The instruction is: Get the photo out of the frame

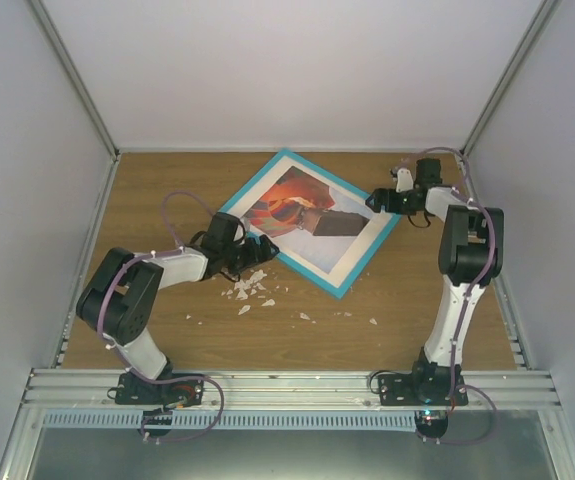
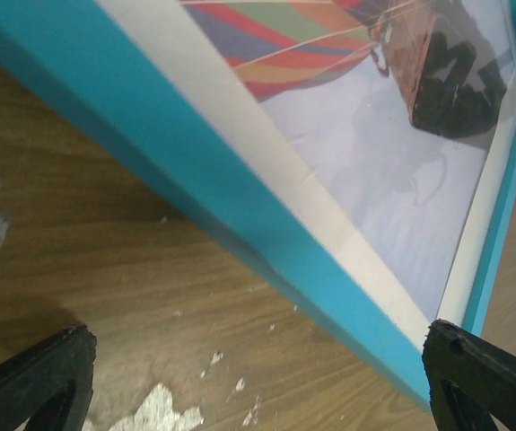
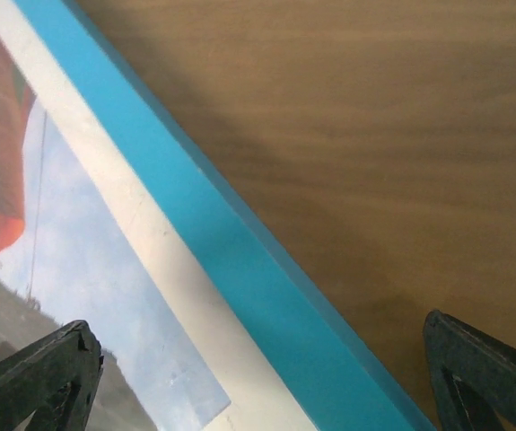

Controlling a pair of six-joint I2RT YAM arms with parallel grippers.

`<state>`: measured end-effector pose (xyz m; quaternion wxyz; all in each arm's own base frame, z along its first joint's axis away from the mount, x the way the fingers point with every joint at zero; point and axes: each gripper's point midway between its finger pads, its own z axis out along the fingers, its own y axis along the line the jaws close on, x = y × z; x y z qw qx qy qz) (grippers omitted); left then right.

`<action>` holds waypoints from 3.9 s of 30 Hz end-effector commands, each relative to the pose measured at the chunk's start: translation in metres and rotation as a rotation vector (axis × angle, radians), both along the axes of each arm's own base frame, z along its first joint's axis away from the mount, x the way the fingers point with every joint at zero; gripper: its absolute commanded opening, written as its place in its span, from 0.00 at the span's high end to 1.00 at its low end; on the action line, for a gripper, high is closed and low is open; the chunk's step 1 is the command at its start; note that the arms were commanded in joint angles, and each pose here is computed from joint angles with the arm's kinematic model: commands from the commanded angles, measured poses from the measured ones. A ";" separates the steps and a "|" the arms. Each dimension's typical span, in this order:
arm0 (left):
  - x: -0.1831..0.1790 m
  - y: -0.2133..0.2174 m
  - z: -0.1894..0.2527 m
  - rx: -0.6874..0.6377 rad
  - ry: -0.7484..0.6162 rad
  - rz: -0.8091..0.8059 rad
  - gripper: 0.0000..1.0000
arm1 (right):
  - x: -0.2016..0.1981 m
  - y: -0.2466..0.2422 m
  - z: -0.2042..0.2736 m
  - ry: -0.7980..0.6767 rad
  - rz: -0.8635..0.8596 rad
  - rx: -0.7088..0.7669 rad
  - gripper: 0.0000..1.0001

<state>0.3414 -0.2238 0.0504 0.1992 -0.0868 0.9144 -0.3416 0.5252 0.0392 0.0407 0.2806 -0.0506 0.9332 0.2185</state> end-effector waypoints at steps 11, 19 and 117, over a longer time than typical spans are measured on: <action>0.026 -0.010 -0.007 0.077 -0.050 -0.098 0.01 | -0.145 0.053 -0.008 0.175 -0.004 0.161 0.03; 0.037 -0.015 -0.006 0.106 -0.061 -0.134 0.01 | -0.208 0.092 -0.008 0.209 0.091 0.183 0.03; -0.028 0.030 0.037 0.567 -0.152 -0.147 1.00 | -0.313 0.261 0.028 -0.779 0.735 -0.963 0.08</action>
